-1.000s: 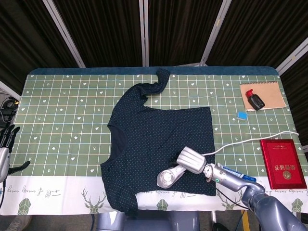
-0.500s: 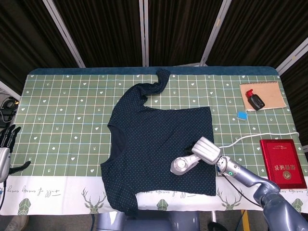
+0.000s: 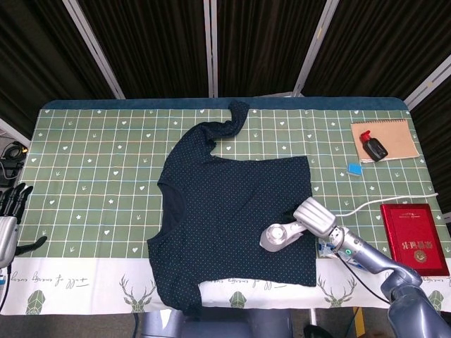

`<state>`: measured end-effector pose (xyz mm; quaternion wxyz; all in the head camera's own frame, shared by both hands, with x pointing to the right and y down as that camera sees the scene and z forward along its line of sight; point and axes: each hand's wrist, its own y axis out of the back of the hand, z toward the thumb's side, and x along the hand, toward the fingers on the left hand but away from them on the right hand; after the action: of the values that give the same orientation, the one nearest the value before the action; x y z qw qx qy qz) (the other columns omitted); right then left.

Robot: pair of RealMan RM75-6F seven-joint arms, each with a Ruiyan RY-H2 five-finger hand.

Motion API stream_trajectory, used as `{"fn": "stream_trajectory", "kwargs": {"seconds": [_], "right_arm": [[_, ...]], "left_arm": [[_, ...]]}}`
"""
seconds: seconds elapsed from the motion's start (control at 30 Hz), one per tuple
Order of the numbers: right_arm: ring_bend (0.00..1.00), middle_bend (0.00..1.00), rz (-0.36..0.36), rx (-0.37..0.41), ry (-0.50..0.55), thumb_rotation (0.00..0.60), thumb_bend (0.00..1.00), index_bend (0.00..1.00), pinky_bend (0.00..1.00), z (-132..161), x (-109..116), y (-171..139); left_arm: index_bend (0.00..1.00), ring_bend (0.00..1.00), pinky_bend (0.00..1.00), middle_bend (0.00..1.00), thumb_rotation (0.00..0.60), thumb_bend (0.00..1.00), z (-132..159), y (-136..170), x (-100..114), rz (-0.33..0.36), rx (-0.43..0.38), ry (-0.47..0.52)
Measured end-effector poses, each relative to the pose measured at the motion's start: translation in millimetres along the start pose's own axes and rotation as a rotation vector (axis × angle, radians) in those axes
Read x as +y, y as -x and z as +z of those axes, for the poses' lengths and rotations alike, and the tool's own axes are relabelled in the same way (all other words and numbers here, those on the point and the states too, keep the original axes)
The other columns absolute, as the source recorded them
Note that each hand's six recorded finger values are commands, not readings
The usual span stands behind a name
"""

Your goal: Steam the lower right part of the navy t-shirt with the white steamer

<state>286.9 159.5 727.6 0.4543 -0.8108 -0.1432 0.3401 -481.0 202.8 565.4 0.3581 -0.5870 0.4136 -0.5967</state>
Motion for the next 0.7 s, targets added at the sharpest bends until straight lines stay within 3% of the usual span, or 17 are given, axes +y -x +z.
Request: {"fn": "stream_trajectory", "kwargs": {"seconds": [0.5,0.7], "right_arm": [[0.73,0.7,-0.021,0.187,0.036,0.6,0.36,0.79,0.94,61,-12,21],[0.73,0.7,-0.041,0.208,0.021,0.6,0.35,0.79,0.94,69,-10,26]], "left_arm": [[0.0,0.0,0.0,0.0,0.6,0.0,0,0,-2,-0.002,0.004,-0.009],[0.0,0.0,0.0,0.0,0.6,0.0,-1,-1,-1,-0.002,0.005,-0.007]]}}
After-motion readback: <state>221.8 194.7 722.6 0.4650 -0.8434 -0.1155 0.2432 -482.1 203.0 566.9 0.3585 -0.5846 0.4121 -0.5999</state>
